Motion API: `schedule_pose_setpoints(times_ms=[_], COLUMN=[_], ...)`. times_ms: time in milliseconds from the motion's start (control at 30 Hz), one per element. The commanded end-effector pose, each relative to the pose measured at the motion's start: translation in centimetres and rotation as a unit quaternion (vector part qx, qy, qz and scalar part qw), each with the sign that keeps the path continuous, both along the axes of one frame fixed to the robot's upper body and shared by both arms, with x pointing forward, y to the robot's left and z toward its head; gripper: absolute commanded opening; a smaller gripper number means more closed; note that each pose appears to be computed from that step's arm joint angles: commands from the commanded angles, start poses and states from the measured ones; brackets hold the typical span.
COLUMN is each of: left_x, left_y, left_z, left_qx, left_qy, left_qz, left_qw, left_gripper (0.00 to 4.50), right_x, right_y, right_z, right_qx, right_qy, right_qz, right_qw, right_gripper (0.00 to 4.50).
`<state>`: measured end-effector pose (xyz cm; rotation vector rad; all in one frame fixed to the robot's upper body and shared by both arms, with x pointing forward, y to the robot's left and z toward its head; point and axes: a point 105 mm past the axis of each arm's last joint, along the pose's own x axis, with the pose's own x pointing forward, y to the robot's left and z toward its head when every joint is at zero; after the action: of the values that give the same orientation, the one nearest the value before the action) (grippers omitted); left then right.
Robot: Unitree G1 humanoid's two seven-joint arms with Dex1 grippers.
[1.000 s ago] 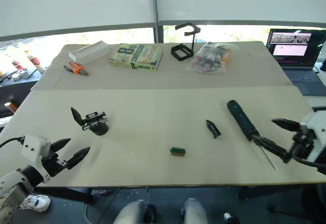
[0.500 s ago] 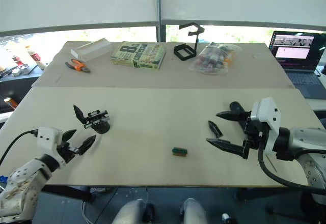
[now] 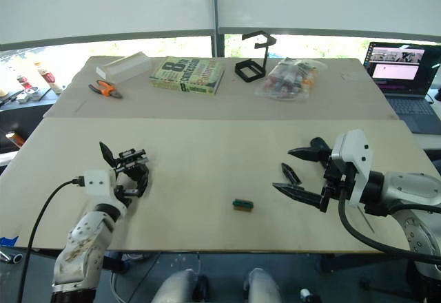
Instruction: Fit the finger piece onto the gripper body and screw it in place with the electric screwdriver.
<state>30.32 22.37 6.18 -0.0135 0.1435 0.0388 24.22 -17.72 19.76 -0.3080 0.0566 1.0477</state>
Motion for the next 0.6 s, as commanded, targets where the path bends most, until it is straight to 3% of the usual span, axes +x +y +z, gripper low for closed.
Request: schedule_pose_setpoints(times_ms=[33, 533, 600], left_x=[0.6, 2.5, 2.5], left_y=[0.1, -2.6, -2.3], left_z=[0.8, 0.5, 0.4], left_qx=[0.011, 0.004, -0.004], left_qy=[-0.019, -0.033, -0.034], left_qz=[0.023, 0.032, 0.035], left_qw=[0.999, 0.999, 0.999], left_gripper=[4.49, 4.49, 3.97], right_x=[-0.3, -0.2, -0.2], right_y=[0.4, 1.0, 1.0], right_z=[1.4, 1.9, 1.9], right_qx=[0.008, 0.013, 0.013], right_qy=[-0.023, -0.023, -0.022], right_qz=[0.008, 0.011, 0.010], right_qw=[1.000, 1.000, 1.000], right_gripper=[4.50, 4.50, 4.50])
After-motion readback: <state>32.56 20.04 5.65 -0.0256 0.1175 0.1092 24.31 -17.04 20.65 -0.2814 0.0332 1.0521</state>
